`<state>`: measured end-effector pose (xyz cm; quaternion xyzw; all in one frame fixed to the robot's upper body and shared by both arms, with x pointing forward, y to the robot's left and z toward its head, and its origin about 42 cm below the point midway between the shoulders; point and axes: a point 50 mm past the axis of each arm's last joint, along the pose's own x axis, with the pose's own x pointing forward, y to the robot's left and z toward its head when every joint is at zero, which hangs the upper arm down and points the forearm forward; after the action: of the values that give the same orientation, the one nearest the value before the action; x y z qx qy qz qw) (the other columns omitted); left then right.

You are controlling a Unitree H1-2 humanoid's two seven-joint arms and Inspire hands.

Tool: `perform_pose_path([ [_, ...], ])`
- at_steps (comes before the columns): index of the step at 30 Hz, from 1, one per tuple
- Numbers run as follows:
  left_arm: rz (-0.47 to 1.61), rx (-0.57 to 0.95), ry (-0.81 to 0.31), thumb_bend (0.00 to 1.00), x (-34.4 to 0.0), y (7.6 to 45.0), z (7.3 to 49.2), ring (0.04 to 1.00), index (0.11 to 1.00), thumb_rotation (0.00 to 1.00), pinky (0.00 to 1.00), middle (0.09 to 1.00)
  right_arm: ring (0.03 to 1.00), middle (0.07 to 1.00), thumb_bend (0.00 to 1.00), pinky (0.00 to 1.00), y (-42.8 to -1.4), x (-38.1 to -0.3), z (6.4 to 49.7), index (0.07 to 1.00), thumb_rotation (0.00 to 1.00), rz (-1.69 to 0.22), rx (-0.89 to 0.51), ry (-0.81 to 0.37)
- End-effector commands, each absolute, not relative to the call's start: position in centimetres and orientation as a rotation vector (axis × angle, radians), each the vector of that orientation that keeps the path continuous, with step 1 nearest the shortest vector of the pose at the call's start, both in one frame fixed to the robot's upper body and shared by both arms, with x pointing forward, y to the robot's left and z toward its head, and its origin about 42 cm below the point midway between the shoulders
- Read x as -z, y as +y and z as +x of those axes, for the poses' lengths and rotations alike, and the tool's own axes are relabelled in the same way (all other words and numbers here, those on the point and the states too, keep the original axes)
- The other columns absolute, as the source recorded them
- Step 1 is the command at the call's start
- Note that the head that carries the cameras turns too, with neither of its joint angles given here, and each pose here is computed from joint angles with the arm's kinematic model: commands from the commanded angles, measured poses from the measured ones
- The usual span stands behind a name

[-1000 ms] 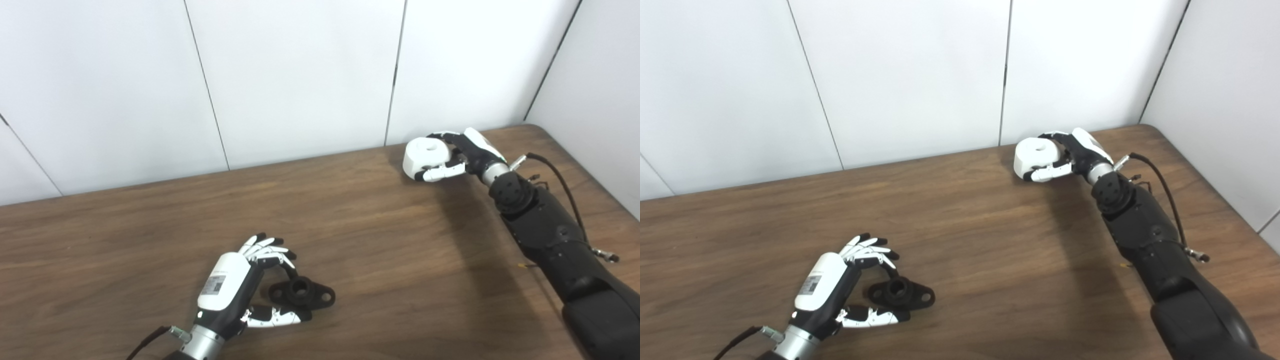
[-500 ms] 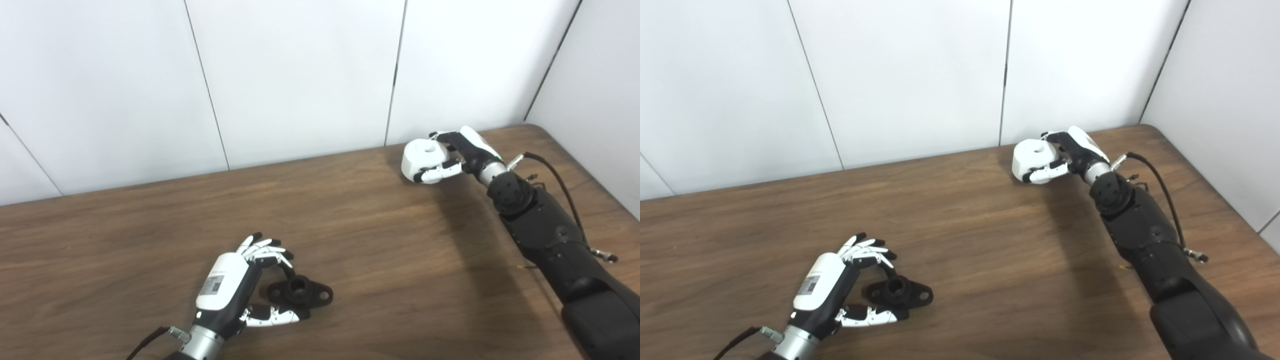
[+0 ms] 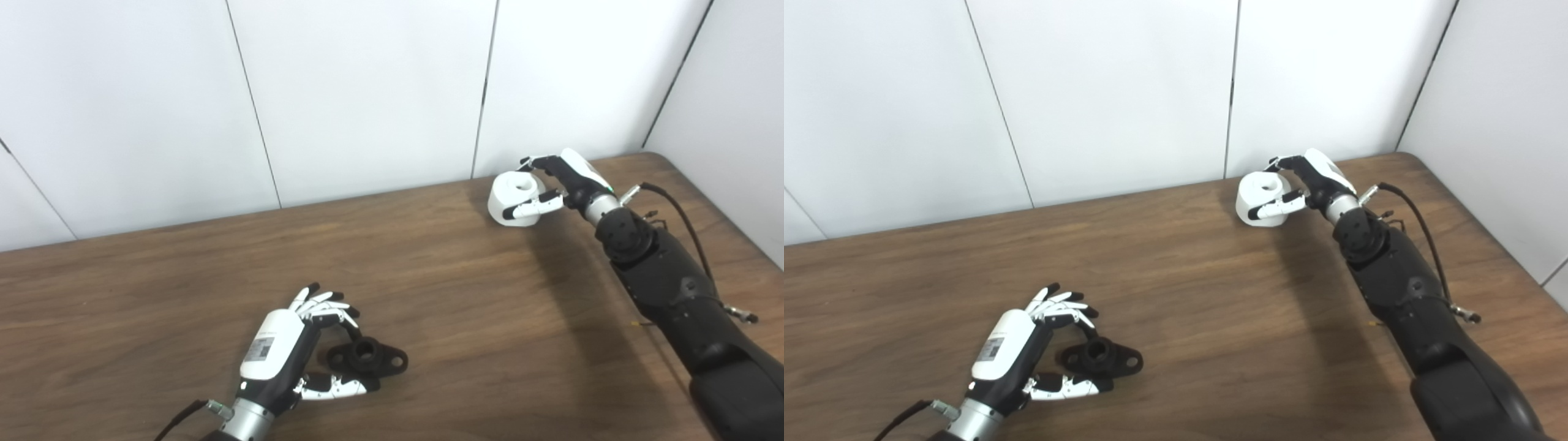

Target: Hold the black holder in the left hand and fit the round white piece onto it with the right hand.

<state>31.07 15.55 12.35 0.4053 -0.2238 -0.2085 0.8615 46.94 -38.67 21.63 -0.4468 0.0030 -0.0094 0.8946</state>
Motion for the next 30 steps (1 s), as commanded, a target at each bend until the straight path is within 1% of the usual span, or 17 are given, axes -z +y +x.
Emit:
perform_pose_path([
  [1,0.838,0.427,-0.485,0.52,-12.3,15.8,31.1,0.862,0.481,0.05,0.99,0.722,0.934,0.875,0.72,0.90,-38.6,-25.1,47.3,0.622,0.29,-0.935,0.039,-0.107],
  [4,0.841,0.428,-0.480,0.52,-12.2,15.9,31.2,0.863,0.481,0.05,0.99,0.723,0.934,0.882,0.72,0.89,-37.9,-25.5,46.7,0.630,0.30,-0.936,0.013,-0.142],
  [8,0.844,0.427,-0.474,0.52,-12.2,15.9,31.2,0.864,0.481,0.05,0.99,0.724,0.920,0.875,0.72,0.88,-36.7,-26.1,45.9,0.625,0.30,-0.926,-0.013,-0.209],
  [13,0.842,0.424,-0.473,0.52,-12.1,16.1,31.4,0.865,0.481,0.05,0.99,0.724,0.922,0.876,0.73,0.88,-35.3,-26.6,45.2,0.629,0.31,-0.930,-0.044,-0.251],
  [18,0.844,0.429,-0.478,0.52,-12.1,16.0,31.4,0.866,0.481,0.05,0.99,0.725,0.923,0.871,0.73,0.88,-34.3,-27.0,44.9,0.629,0.30,-0.930,-0.064,-0.266],
  [23,0.843,0.432,-0.474,0.52,-12.2,15.9,31.3,0.864,0.481,0.05,0.98,0.725,0.925,0.868,0.73,0.88,-33.9,-27.0,44.8,0.634,0.32,-0.931,-0.086,-0.273],
  [30,0.832,0.432,-0.485,0.52,-12.2,15.8,31.1,0.857,0.481,0.05,0.97,0.718,0.910,0.869,0.75,0.84,-33.8,-26.2,44.8,0.635,0.32,-0.921,-0.101,-0.256],
])
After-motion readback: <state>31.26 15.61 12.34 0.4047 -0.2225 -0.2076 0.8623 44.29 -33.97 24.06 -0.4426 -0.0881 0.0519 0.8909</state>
